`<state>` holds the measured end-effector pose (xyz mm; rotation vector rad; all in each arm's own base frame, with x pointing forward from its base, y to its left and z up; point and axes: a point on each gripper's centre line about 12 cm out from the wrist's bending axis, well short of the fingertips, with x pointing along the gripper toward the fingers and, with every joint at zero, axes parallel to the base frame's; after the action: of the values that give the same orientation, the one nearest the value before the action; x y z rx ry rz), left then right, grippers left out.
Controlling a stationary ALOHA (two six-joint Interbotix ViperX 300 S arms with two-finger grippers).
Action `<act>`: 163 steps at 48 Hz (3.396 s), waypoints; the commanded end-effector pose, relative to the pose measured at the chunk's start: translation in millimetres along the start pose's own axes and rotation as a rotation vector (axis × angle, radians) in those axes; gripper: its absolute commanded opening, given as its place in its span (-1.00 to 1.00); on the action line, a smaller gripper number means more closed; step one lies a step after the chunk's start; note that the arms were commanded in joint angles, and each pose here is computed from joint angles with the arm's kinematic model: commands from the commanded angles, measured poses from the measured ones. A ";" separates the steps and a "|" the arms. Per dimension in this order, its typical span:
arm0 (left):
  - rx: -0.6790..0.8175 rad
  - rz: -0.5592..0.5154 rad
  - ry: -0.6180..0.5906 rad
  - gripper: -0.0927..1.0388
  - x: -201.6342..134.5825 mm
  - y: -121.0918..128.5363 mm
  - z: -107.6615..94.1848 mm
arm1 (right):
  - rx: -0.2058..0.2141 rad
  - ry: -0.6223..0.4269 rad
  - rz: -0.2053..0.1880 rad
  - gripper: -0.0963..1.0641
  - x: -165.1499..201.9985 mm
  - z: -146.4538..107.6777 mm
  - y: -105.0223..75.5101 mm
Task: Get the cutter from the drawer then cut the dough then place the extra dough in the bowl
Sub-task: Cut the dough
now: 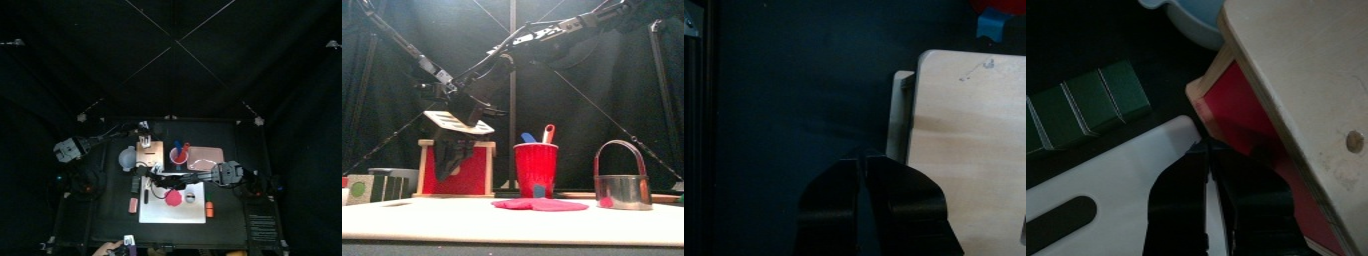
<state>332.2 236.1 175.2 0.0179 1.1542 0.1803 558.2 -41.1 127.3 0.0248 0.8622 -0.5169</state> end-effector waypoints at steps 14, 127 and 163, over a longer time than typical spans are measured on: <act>0.025 -0.009 -0.055 0.01 -9.0 -3.3 17.4 | 0.034 -0.025 -0.029 -0.25 -11.3 18.5 -14.4; -0.099 -0.116 -0.991 0.00 -153.3 -216.6 -47.5 | 0.083 -0.163 0.419 -0.24 -253.6 -87.8 -42.1; -0.026 -0.064 -0.975 0.03 -102.9 -274.8 -35.4 | 0.093 -0.078 0.488 0.67 -261.1 -141.4 -45.5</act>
<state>290.9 -51.7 213.4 0.0513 0.2185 0.0984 298.9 60.0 225.6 0.2867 0.7251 -0.0941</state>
